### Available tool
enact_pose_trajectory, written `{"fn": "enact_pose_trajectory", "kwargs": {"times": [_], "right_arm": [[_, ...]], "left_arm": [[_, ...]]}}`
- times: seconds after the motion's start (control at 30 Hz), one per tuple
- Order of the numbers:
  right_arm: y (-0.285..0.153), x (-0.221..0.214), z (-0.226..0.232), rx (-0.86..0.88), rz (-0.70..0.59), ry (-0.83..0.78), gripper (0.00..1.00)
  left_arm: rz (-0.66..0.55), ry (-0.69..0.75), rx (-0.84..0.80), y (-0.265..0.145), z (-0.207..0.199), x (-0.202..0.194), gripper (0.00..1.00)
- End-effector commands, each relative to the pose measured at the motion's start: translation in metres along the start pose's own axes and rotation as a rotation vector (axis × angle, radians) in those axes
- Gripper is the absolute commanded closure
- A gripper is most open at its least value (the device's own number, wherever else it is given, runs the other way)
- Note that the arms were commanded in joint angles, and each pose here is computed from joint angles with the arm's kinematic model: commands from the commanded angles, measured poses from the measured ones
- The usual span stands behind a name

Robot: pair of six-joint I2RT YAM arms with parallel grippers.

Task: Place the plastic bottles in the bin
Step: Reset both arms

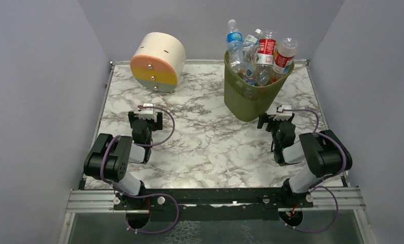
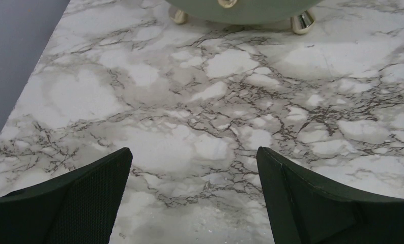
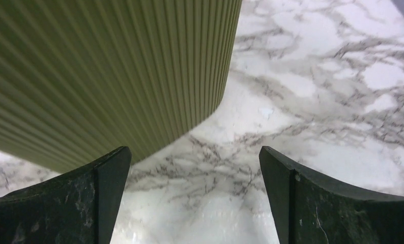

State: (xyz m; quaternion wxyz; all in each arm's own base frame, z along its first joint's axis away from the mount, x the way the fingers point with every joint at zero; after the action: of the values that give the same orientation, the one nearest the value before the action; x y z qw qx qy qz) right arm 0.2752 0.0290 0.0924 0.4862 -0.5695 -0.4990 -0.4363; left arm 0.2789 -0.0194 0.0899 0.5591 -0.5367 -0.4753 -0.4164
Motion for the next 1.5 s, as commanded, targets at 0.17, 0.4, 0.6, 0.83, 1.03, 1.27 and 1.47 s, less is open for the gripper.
{"fn": "enact_pose_trajectory", "kwargs": {"times": [0.17,0.4,0.6,0.83,1.03,1.27,1.47], "right_arm": [[-0.004,0.003,0.003,0.049,-0.071,-0.036,0.0],[0.007,0.003,0.006,0.067,-0.034,-0.04,0.0],[0.005,0.003,0.006,0.066,-0.05,-0.043,0.01],[0.005,0.003,0.006,0.068,-0.05,-0.043,0.0],[0.005,0.003,0.006,0.068,-0.05,-0.042,0.0],[0.005,0.003,0.006,0.068,-0.05,-0.043,0.0],[0.005,0.003,0.006,0.068,-0.05,-0.042,0.0]], "left_arm": [[-0.085,-0.024,-0.062,0.005,0.004,-0.001,0.01],[-0.07,-0.038,-0.044,0.01,0.007,0.0,0.01],[-0.07,-0.04,-0.042,0.009,0.008,0.0,0.01],[-0.071,-0.041,-0.041,0.009,0.008,0.0,0.01],[-0.071,-0.042,-0.041,0.009,0.008,0.0,0.01],[-0.071,-0.04,-0.041,0.009,0.008,0.0,0.01],[-0.07,-0.04,-0.041,0.009,0.008,-0.001,0.01]]}}
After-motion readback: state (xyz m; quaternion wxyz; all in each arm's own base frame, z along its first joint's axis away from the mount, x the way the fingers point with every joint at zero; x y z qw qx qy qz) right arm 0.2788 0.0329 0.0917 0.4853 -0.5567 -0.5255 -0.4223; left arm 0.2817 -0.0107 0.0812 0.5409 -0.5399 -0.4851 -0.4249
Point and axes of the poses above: each gripper's point midway between its finger pads, its own y axis out along the fingers, its own z axis along the line the jaws close on, x = y × z, the point moved 10 cm from there along -y, back along the fingers, and after that the axes turned 10 degrees about -y, right-handed, at the moved point
